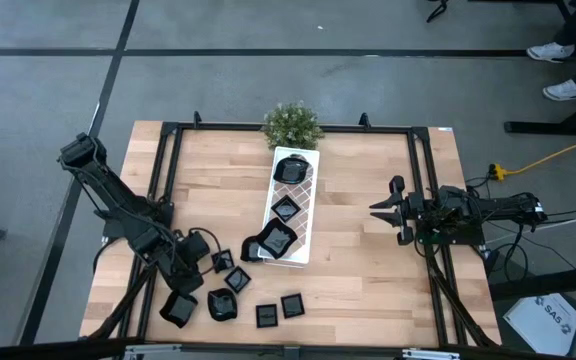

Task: Pick & Place Mini shaped plates
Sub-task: Stack the top distorted square plate on top of the distorted square plate on the shelf

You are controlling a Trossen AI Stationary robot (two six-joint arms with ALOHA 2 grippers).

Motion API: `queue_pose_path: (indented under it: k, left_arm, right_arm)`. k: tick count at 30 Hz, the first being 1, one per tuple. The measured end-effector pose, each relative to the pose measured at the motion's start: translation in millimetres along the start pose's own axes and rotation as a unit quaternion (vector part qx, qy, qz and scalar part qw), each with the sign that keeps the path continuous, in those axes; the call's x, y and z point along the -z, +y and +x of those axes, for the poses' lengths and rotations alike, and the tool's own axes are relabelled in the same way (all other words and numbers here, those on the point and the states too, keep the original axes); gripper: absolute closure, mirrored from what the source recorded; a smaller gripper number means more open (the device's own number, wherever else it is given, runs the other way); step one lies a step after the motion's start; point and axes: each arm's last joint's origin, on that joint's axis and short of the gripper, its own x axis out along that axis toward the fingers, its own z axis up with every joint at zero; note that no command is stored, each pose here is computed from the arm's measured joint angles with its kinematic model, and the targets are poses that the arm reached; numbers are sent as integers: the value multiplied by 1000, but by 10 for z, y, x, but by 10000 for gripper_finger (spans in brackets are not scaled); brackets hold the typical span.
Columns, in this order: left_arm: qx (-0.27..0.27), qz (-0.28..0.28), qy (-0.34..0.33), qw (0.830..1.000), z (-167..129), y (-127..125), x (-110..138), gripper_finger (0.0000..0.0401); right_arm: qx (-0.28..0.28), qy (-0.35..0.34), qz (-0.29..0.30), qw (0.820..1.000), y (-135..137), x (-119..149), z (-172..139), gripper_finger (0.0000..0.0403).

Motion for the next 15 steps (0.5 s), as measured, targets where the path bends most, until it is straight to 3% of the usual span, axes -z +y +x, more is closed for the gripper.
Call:
queue_pose_path:
  k: [6,15]
  left_arm:
    - [-21,-25,4,999,43,67,11,321]
    - [-27,-29,0,999,68,92,16,275]
  right_arm:
    - [0,0,0,1000,0,0,0,318]
    - [0,0,0,1000,0,0,0,318]
